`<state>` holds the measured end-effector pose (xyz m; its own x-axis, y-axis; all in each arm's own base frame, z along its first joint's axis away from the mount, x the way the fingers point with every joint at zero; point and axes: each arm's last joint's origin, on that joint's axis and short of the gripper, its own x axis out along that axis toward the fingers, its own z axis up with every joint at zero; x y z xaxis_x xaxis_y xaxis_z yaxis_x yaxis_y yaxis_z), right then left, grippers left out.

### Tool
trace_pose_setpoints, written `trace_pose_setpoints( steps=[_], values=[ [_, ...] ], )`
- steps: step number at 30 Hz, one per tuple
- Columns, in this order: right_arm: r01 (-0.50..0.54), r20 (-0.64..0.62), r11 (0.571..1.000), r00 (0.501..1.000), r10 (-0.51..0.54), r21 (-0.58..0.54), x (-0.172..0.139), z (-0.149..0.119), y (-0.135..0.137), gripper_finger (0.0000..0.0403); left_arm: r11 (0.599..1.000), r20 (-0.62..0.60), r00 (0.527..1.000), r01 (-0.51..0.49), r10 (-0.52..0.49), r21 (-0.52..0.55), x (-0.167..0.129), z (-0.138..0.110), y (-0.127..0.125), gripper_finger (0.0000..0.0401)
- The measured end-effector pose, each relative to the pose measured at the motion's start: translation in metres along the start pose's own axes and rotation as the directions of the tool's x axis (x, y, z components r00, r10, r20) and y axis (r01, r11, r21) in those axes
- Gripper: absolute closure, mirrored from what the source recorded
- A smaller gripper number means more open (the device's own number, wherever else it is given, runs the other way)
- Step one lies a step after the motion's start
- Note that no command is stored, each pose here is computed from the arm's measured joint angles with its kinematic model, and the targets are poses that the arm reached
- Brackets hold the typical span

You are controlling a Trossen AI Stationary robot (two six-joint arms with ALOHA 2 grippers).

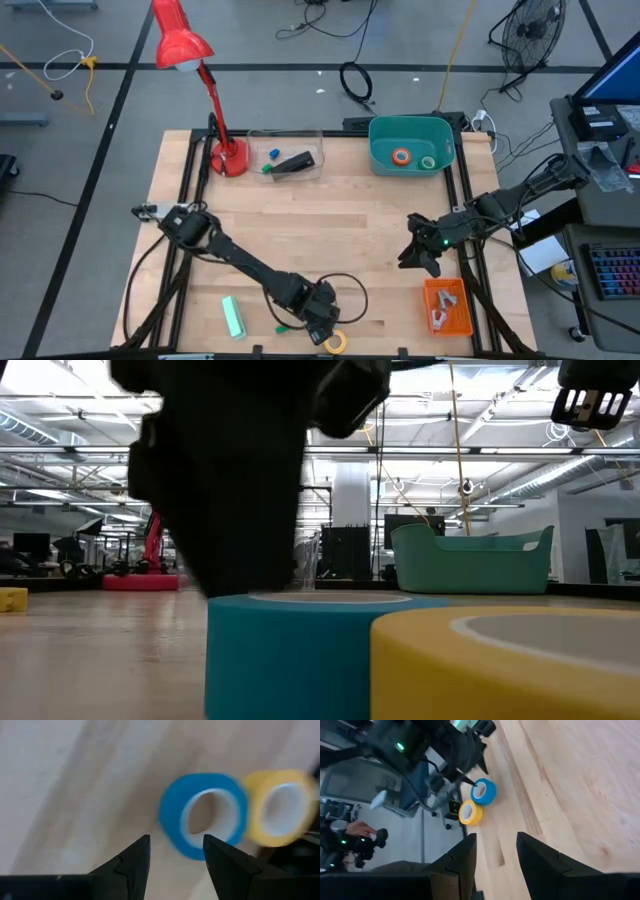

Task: Pick and place Stapler, Stapler remover, tape
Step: Put the blue tape into the blue bin

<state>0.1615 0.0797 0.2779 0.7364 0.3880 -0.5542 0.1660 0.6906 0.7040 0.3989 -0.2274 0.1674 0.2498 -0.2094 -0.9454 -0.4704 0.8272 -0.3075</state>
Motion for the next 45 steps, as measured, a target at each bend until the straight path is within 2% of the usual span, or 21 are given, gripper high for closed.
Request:
trace_pose_setpoints(
  steps=[3,8,15,21,27,36,40,45],
  values=[
    [-0.006,0.004,1.000,1.000,0.006,0.000,0.000,0.000,0.001,0.0271,0.999,0.023,0.998,-0.052,0.052,0.008,0.000,0.000,0.000,0.0215],
    [-0.005,0.006,1.000,1.000,0.005,0.007,0.000,0.000,0.001,0.0271,0.997,0.042,0.996,-0.076,0.076,-0.001,-0.001,0.007,0.005,0.0215],
    [-0.009,0.009,1.000,1.000,0.008,0.011,0.000,0.001,0.001,0.0271,0.998,0.024,0.998,-0.060,0.060,-0.001,-0.002,0.019,0.012,0.0215],
    [-0.008,0.009,1.000,1.000,0.008,0.011,0.000,0.001,0.001,0.0271,1.000,0.002,1.000,0.004,-0.004,0.006,-0.002,0.021,0.008,0.0215],
    [-0.006,0.012,1.000,1.000,0.006,0.011,0.000,0.001,0.001,0.0271,1.000,-0.018,1.000,-0.018,0.018,0.012,-0.002,0.015,0.008,0.0215],
    [-0.002,0.031,1.000,1.000,0.002,0.007,0.000,0.002,0.001,0.0271,0.998,-0.042,0.998,-0.054,0.052,-0.040,0.008,0.013,0.019,0.0216],
    [-0.009,0.036,1.000,0.999,0.009,0.007,0.000,0.002,0.002,0.0271,0.997,-0.048,0.997,-0.061,0.058,-0.054,0.008,0.014,0.020,0.0250],
    [-0.009,0.035,1.000,0.999,0.009,0.007,0.000,0.002,0.002,0.0271,0.995,-0.050,0.996,-0.076,0.073,-0.064,0.010,0.018,0.025,0.0357]
  ],
)
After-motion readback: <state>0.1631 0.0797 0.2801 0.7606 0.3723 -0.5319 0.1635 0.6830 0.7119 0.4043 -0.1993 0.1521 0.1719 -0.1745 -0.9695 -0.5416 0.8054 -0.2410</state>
